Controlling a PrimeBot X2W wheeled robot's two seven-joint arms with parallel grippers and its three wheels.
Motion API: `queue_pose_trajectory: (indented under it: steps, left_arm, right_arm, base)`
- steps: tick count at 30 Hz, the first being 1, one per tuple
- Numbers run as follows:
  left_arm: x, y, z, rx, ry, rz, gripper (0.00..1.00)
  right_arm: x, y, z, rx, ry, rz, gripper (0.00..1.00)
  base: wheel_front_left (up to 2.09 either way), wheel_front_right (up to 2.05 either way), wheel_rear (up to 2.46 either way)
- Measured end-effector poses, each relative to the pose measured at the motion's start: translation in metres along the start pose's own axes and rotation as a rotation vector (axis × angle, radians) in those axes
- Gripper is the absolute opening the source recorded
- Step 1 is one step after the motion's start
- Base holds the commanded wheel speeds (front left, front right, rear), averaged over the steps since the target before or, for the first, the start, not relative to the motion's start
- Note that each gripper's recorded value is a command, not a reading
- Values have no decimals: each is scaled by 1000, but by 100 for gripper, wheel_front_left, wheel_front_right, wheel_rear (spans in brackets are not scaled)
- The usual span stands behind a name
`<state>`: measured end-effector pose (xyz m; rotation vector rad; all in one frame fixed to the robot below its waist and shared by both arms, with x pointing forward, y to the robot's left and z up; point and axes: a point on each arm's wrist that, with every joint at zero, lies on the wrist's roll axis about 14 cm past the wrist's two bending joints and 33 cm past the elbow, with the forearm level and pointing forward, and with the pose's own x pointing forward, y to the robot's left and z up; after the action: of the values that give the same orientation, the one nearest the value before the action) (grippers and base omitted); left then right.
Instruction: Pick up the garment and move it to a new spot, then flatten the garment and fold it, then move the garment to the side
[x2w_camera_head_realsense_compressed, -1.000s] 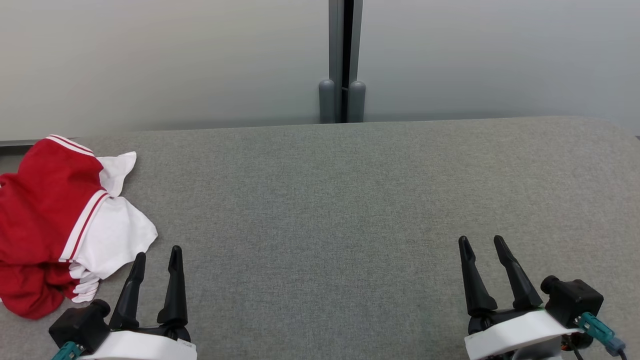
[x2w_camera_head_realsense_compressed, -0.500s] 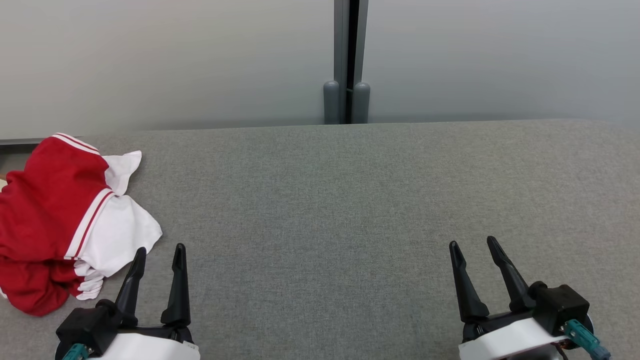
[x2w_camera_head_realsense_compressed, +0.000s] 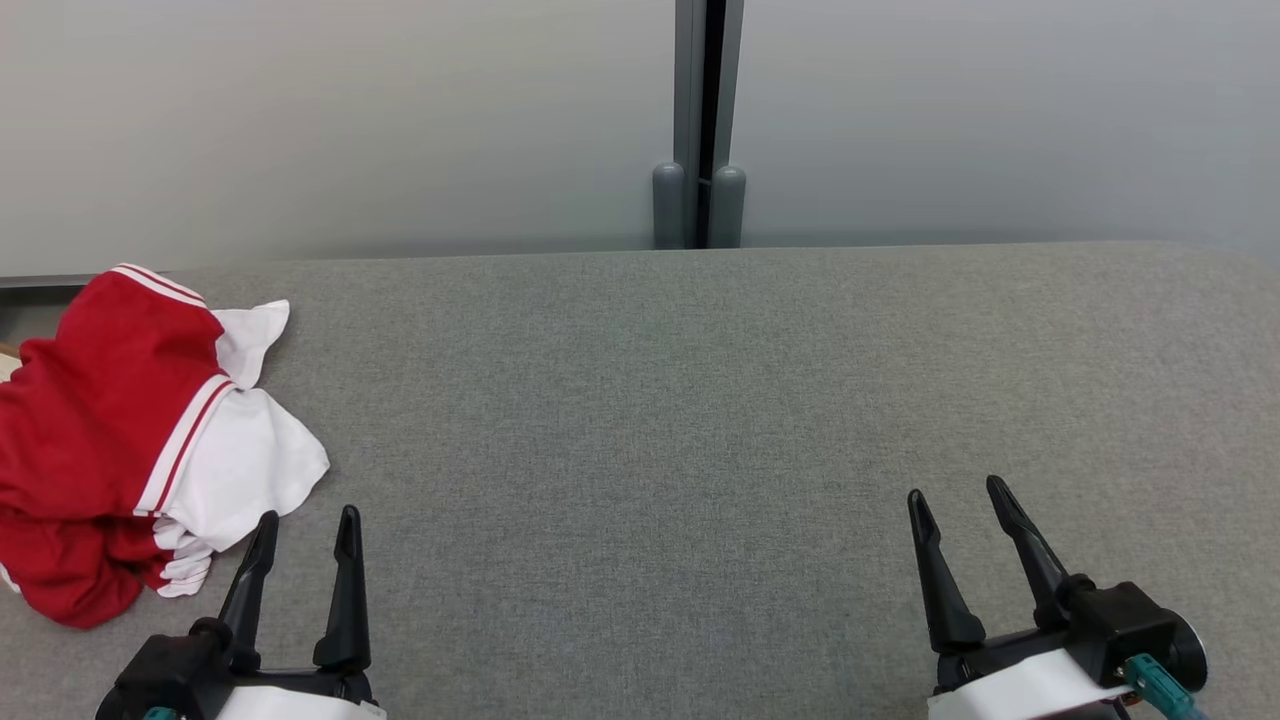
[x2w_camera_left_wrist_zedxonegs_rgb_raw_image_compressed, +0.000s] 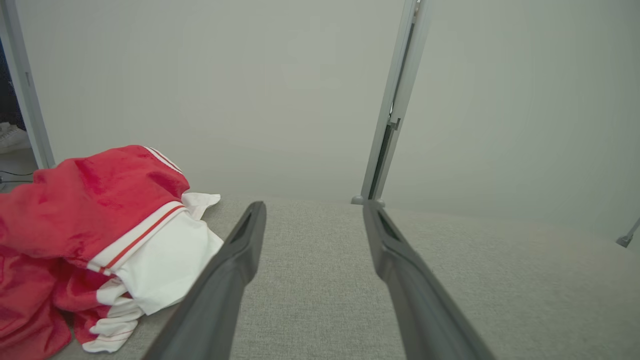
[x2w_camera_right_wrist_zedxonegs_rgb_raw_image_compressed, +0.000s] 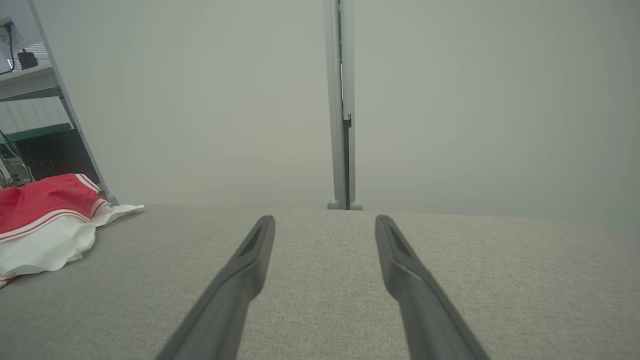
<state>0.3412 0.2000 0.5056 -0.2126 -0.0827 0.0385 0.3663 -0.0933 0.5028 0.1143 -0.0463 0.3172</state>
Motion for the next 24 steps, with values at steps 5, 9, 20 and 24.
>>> queue_pose_trajectory:
  steps: [5,9,20,24]
  left_arm:
    - [0,2,-2,26,3,0,100]
    - [0,2,-3,48,5,-4,100]
    - [0,2,-6,66,13,-6,100]
    - [0,2,-7,65,15,-7,100]
  right_arm:
    - [0,1,-1,-29,-1,8,100]
    - [0,2,-2,-58,0,17,100]
    - [0,-1,-3,-74,3,9,100]
    - [1,-2,-3,-73,2,6,100]
  base:
    - [0,0,0]
    - [0,0,0]
    - [0,0,0]
    - [0,0,0]
